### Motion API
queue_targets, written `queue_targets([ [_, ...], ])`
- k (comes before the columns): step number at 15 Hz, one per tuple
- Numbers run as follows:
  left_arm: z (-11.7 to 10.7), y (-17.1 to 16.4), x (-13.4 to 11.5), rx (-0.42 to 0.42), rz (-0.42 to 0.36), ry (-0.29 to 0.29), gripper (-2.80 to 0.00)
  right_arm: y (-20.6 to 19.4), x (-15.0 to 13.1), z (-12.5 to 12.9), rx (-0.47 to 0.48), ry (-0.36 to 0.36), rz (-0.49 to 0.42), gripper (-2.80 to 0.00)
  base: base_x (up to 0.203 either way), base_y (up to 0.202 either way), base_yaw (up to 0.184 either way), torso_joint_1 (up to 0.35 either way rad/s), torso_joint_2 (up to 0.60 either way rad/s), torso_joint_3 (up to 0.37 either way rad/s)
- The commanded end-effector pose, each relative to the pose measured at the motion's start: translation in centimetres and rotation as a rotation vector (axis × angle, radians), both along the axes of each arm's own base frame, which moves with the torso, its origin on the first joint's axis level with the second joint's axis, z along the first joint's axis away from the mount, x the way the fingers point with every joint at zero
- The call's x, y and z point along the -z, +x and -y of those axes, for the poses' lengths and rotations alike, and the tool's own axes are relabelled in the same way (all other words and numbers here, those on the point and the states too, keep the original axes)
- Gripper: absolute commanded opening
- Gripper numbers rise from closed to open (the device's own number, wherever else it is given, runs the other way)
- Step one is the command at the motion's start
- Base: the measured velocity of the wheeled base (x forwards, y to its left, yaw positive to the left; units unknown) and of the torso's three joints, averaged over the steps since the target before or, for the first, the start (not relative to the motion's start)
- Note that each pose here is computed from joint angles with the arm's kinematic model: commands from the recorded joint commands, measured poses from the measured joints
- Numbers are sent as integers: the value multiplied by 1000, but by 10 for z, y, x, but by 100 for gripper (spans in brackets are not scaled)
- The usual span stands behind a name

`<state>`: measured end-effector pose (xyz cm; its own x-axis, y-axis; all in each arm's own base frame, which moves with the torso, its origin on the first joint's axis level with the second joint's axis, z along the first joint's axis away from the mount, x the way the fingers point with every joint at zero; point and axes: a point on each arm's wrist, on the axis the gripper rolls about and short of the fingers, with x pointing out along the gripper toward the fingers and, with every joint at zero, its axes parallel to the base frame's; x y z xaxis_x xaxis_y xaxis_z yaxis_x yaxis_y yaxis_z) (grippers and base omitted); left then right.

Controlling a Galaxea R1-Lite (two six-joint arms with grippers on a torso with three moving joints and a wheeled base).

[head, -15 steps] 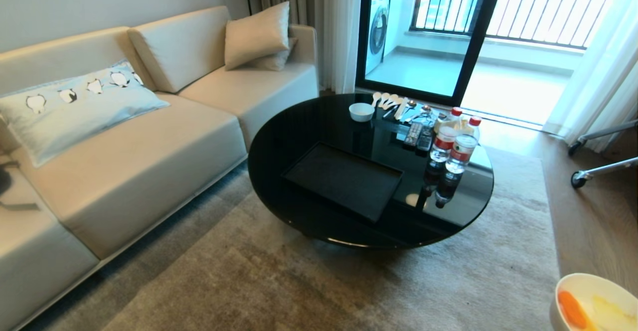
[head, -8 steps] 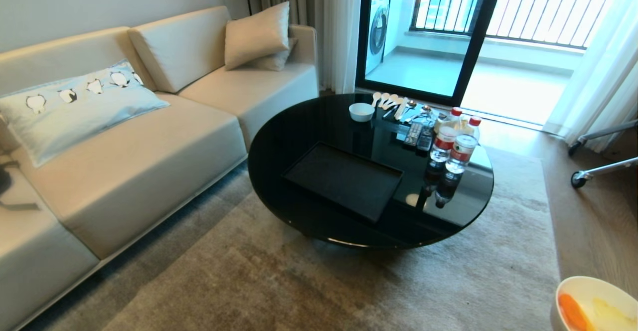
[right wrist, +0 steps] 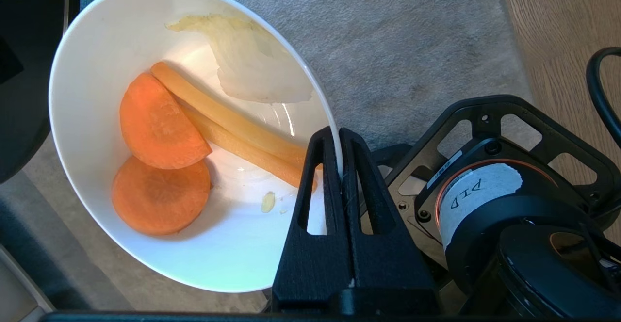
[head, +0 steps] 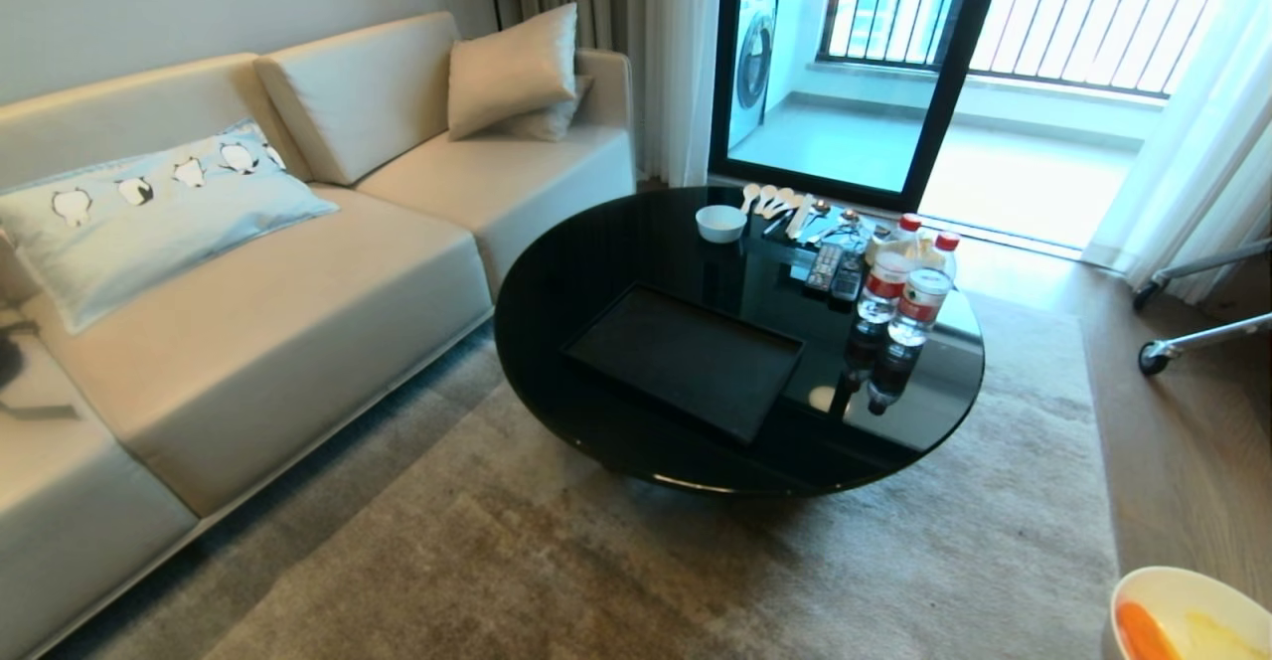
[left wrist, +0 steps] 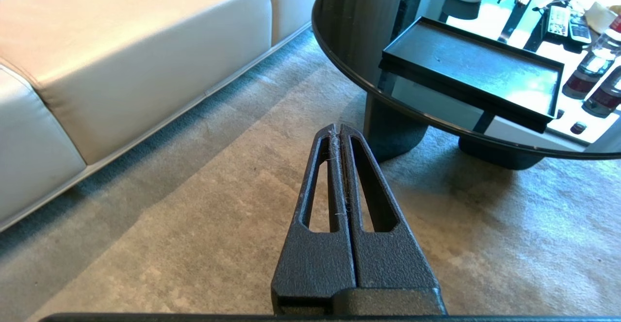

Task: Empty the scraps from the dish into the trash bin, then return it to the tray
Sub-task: Move the bowl over the trash can

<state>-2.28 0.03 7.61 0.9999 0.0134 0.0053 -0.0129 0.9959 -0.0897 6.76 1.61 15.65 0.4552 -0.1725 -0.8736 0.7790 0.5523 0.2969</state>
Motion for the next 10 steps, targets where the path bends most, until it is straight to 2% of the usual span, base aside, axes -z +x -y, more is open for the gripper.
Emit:
queue_targets([
  [1, 0, 0, 0, 0, 1, -1, -280, -1, 1, 0, 6, -1, -5, -280, 0, 0, 0, 0, 0, 0],
  [10, 0, 0, 0, 0, 1, -1, -280, -1, 2, 0, 8, -2, -7, -280, 0, 0, 0, 0, 0, 0],
])
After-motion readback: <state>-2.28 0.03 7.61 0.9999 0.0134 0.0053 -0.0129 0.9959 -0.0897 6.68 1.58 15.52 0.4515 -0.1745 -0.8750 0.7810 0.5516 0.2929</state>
